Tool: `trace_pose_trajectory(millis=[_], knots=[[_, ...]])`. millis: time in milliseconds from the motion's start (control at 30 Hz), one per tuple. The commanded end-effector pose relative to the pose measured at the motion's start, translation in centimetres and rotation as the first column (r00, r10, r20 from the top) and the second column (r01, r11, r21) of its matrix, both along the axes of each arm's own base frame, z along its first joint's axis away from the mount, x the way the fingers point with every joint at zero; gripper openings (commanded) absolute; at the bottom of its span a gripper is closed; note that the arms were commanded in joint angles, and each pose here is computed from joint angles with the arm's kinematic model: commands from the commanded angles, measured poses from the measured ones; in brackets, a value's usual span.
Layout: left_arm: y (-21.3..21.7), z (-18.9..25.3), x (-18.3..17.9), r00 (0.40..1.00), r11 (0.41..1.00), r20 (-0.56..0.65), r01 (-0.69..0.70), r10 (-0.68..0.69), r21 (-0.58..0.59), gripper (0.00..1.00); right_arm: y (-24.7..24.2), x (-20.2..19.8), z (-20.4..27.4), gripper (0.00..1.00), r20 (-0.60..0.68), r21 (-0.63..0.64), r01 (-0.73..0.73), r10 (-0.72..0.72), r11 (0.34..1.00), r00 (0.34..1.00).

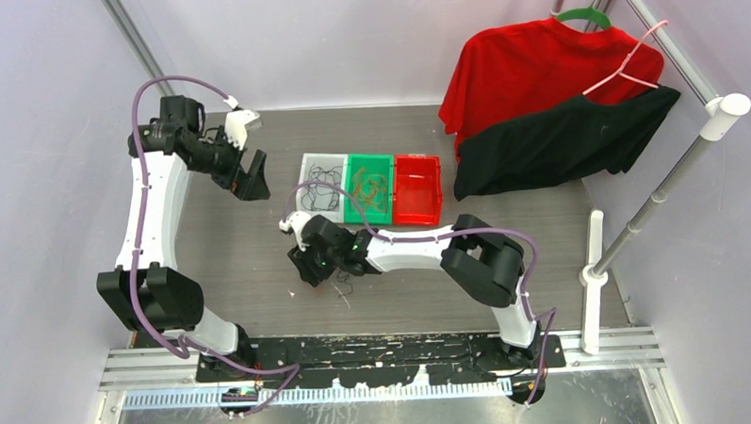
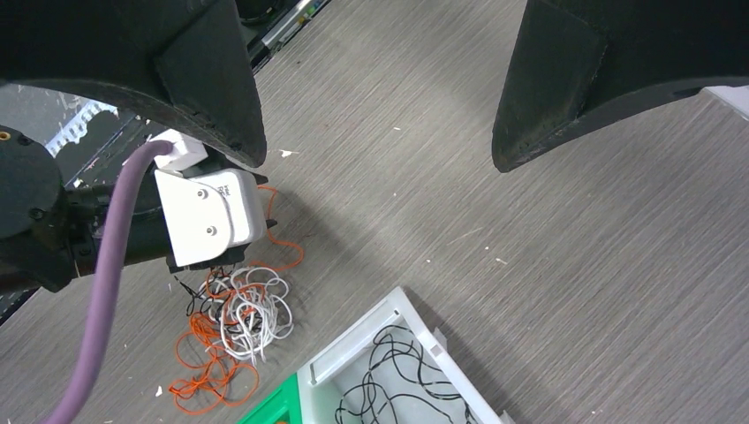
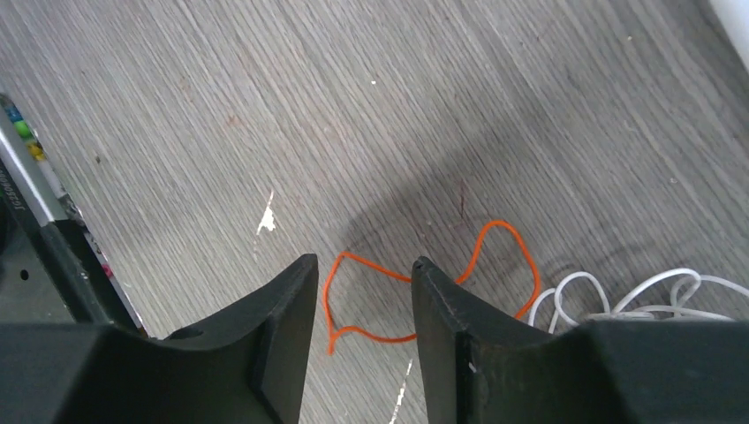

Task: Untangle the cables
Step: Untie the cable.

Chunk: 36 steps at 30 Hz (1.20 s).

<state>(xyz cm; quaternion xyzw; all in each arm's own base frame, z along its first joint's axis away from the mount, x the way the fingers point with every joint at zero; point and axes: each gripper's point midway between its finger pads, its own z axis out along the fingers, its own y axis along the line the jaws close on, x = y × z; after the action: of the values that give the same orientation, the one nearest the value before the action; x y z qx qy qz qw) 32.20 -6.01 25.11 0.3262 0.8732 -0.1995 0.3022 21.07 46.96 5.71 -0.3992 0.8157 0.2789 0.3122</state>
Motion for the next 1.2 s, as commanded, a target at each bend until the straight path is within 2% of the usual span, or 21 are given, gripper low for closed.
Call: trace_pose_trajectory(millis=[0,167,333,500,633,700,833,1000,1033,1167], knots=[[-0.3,1.8,-0.3,0.997,0.999,0.079,0.021,-0.019,-0.027,0.98,1.7,0.6,3.2,0.48,0.048,0.058,-0.025,0.022,0.998,0.999],[-0.5,1.6,-0.8,0.997,0.999,0.065,0.036,-0.033,-0.040,0.98,1.0,0.3,3.7,0.51,0.075,0.022,-0.064,0.062,0.998,0.995],[-0.4,1.7,-0.9,0.997,0.999,0.071,0.037,-0.034,-0.040,0.98,0.2,1.1,3.2,0.52,0.092,-0.033,-0.027,0.030,0.999,0.995],[-0.3,2.0,-1.1,0.996,0.998,0.077,0.040,-0.037,-0.043,0.98,-0.3,1.3,3.5,0.58,0.131,-0.055,0.020,-0.012,0.998,0.991],[-0.3,2.1,-1.1,0.996,0.998,0.078,0.038,-0.035,-0.044,0.98,-0.1,1.1,3.3,0.56,0.124,-0.057,0.018,-0.010,0.998,0.992],[-0.3,2.2,-1.2,0.996,0.998,0.081,0.040,-0.037,-0.045,0.98,-0.1,0.9,2.8,0.50,0.113,-0.063,0.009,-0.002,0.998,0.994],[-0.3,2.3,-1.2,0.996,0.998,0.084,0.041,-0.037,-0.043,0.98,0.0,0.8,2.6,0.24,0.103,-0.063,0.003,0.003,0.998,0.995],[-0.4,2.5,-1.1,0.996,0.998,0.085,0.041,-0.036,-0.054,0.98,-0.6,1.2,4.1,0.05,0.143,-0.053,0.022,-0.014,0.998,0.990],[-0.5,2.5,-1.2,0.996,0.998,0.084,0.041,-0.036,-0.057,0.98,-0.6,1.2,4.7,0.02,0.151,-0.042,0.022,-0.016,0.999,0.988],[-0.5,2.5,-1.1,0.996,0.997,0.082,0.041,-0.036,-0.062,0.98,-0.6,0.8,7.2,0.01,0.150,0.026,0.021,-0.025,0.999,0.988]])
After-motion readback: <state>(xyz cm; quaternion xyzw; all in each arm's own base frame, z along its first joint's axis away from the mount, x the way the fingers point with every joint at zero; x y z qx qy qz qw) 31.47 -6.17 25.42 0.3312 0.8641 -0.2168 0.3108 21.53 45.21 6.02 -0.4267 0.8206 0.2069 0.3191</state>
